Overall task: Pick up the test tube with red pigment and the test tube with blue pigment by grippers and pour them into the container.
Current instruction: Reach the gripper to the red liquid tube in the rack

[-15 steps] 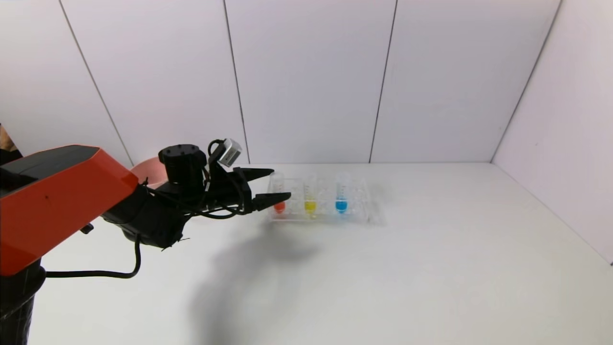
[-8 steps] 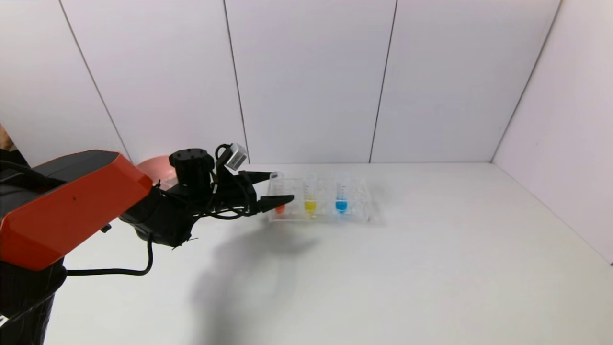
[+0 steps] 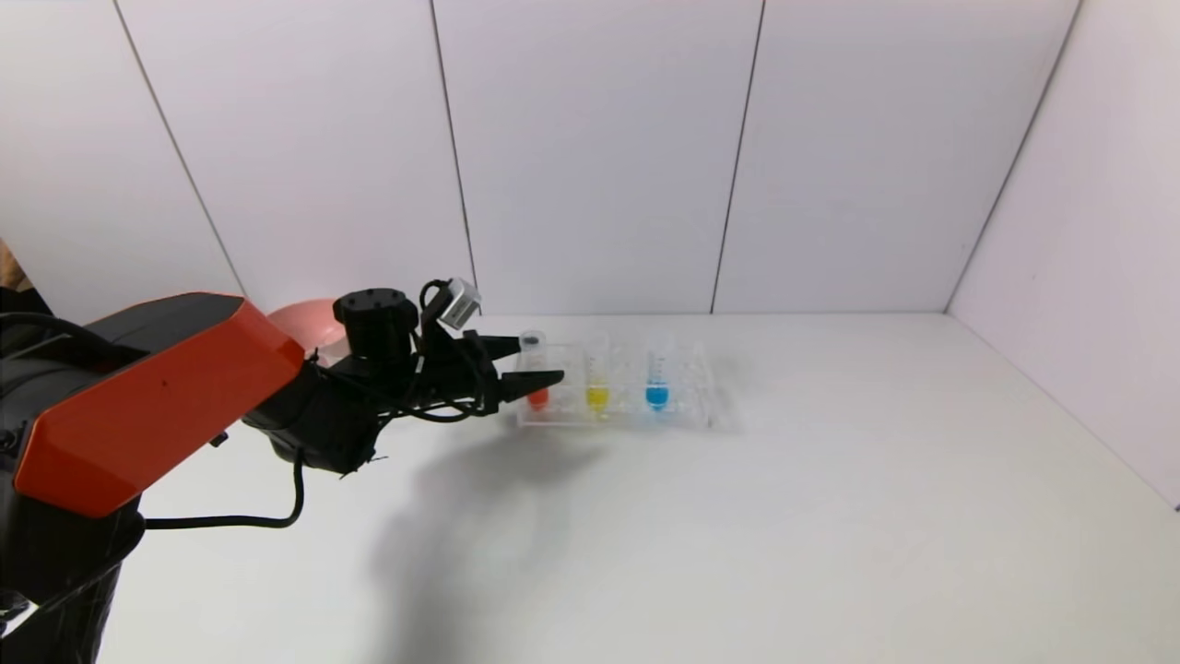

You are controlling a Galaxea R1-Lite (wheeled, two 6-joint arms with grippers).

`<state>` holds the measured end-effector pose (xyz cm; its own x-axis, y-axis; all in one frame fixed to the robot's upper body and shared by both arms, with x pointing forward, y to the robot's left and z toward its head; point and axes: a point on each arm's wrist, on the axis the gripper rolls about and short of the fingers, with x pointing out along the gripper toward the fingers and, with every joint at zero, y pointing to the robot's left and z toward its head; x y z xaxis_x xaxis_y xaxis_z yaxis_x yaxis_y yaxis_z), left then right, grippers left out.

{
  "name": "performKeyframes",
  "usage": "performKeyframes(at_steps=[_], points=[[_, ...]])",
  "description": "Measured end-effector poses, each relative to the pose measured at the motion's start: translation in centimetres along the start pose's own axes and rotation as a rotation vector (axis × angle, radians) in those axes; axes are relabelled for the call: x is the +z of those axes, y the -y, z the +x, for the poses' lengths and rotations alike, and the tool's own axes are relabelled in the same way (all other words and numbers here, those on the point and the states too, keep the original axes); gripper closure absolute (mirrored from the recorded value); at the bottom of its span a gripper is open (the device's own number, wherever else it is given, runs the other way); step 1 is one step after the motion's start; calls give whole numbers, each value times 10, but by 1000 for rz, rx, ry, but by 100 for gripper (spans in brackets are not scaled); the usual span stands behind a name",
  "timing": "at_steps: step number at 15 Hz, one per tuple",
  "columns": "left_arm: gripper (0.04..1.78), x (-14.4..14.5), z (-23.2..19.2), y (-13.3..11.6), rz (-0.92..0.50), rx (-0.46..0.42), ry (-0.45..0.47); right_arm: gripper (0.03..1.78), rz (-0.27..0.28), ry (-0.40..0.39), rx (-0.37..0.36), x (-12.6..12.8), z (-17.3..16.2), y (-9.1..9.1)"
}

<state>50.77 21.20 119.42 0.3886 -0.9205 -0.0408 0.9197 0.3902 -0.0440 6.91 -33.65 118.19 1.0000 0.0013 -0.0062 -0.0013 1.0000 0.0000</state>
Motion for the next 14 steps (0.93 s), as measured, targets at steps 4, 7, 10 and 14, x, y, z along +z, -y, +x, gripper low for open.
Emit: performKeyframes(at_steps=[4,7,10,14], points=[[124,-1,1,0,-1,-1,-1,4,0,0,0,0,0,0],[137,-1,1,0,1,-1,0,4,0,0,0,0,0,0],[137,-1,1,0,0,-1,0,4,0,0,0,0,0,0],[137,0,1,1,0,-1,0,4,0,0,0,0,0,0]])
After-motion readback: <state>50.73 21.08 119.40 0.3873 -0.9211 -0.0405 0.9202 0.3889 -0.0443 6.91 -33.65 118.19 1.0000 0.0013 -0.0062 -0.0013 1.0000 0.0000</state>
